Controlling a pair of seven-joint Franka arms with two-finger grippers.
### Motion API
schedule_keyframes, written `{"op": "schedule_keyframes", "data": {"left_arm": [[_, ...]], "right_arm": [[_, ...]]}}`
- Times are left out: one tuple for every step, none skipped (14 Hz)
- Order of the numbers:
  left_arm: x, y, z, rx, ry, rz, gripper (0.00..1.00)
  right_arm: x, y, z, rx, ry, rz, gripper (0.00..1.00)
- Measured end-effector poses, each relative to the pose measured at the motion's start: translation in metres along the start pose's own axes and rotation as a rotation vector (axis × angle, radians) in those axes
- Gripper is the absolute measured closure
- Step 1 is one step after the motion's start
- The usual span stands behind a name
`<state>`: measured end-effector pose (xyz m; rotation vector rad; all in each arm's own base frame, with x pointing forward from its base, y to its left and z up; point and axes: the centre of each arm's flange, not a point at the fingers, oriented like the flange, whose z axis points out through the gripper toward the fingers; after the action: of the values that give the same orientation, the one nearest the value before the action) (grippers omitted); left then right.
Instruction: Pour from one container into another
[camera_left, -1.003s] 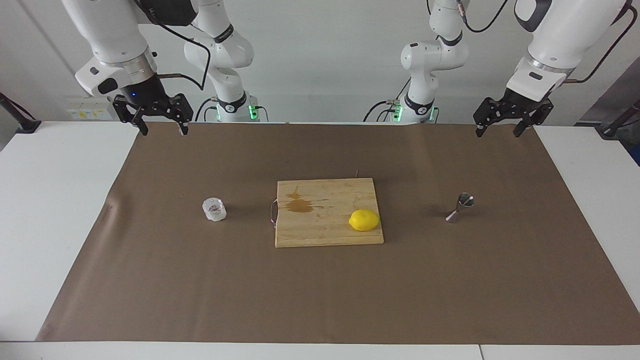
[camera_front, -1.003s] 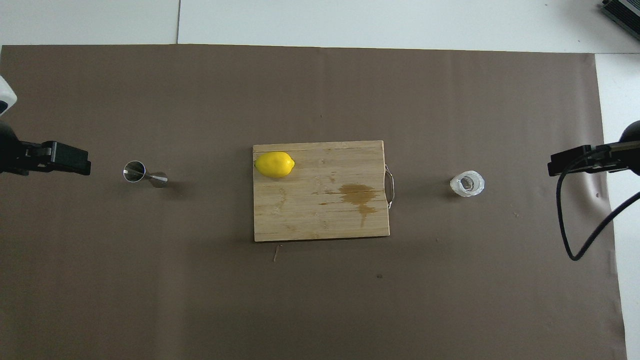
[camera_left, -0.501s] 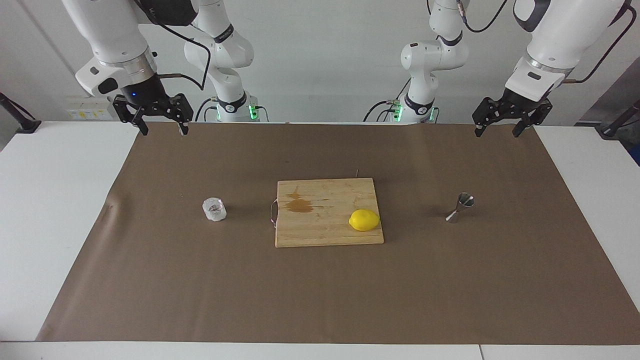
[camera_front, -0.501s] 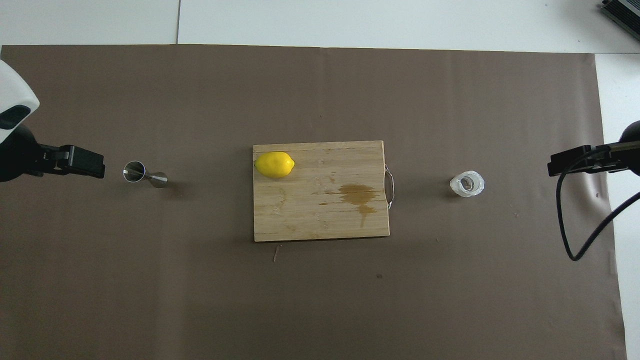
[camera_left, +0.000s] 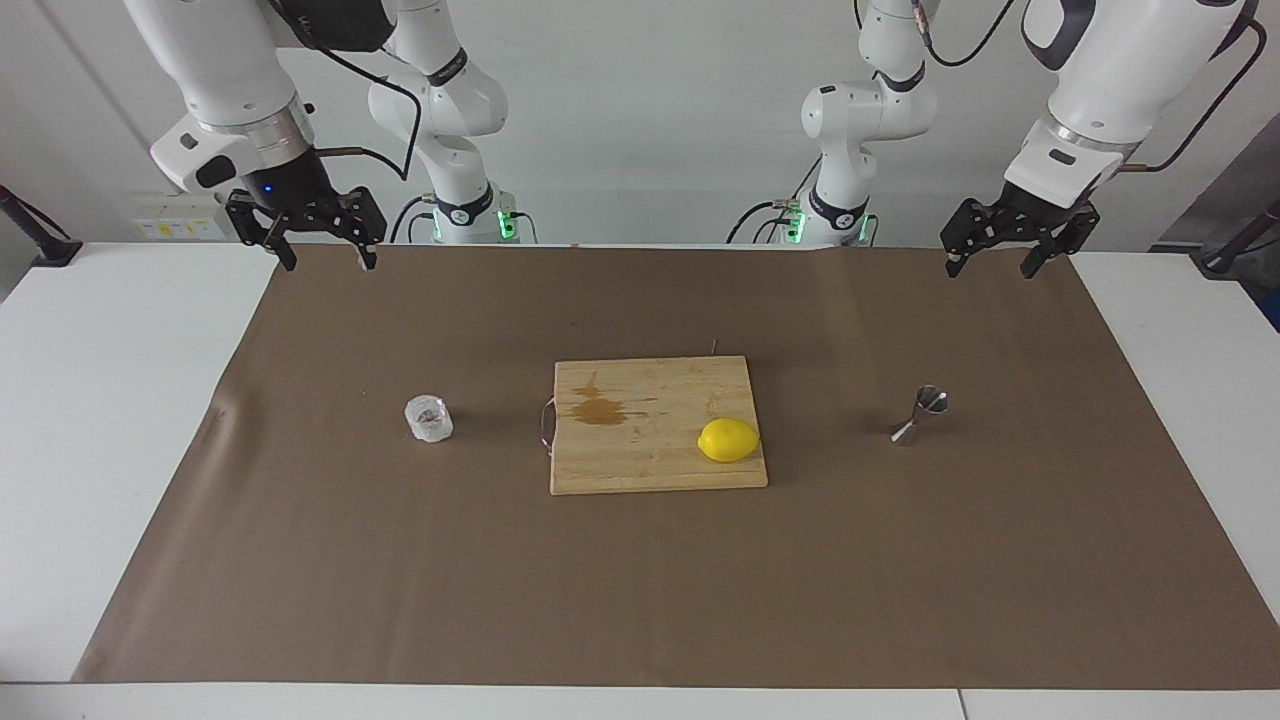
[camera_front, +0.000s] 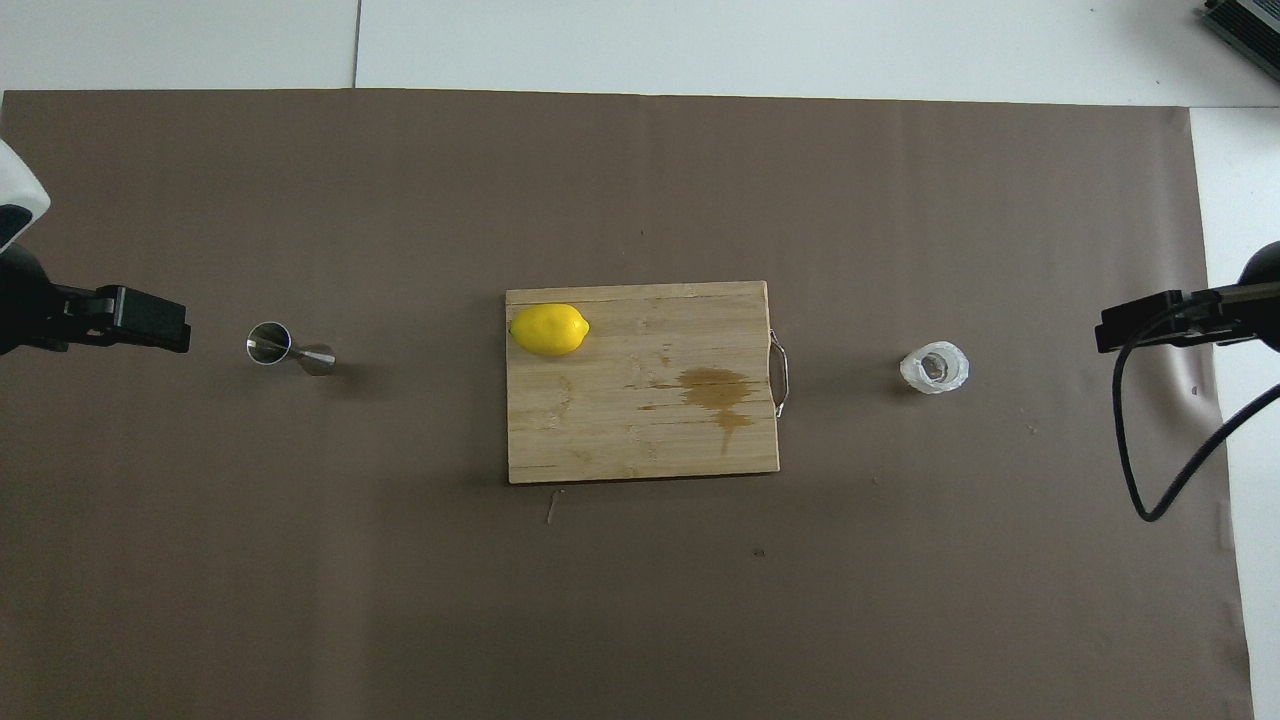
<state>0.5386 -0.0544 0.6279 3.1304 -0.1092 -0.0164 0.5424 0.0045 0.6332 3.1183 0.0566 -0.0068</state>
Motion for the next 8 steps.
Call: {"op": "schedule_keyframes", "data": {"left_arm": [[0.002,-0.003,0.004,-0.004,-0.007,-0.006,0.0],[0.006,-0.01,0.009,-0.012,-0.016,-0.019,0.0],[0.009,-0.02,0.015,-0.022,-0.027,-0.039,0.0],[0.012,-0.029,0.019,-0.029,-0.035,-0.056,0.0],[0.013,-0.035,0.022,-0.033,-0.04,-0.066,0.0],[0.013,-0.036,0.023,-0.034,-0.041,-0.067,0.0],[0.013,-0.033,0.022,-0.034,-0.039,-0.064,0.0],[0.012,-0.031,0.021,-0.033,-0.038,-0.06,0.0]], "right_arm": [[0.0,0.0,0.0,0.0,0.0,0.0,0.0],[0.0,0.0,0.0,0.0,0.0,0.0,0.0],[0.0,0.0,0.0,0.0,0.0,0.0,0.0],[0.0,0.0,0.0,0.0,0.0,0.0,0.0],[0.0,0.0,0.0,0.0,0.0,0.0,0.0],[0.0,0.0,0.0,0.0,0.0,0.0,0.0],[0.0,0.0,0.0,0.0,0.0,0.0,0.0],[0.0,0.0,0.0,0.0,0.0,0.0,0.0]]}}
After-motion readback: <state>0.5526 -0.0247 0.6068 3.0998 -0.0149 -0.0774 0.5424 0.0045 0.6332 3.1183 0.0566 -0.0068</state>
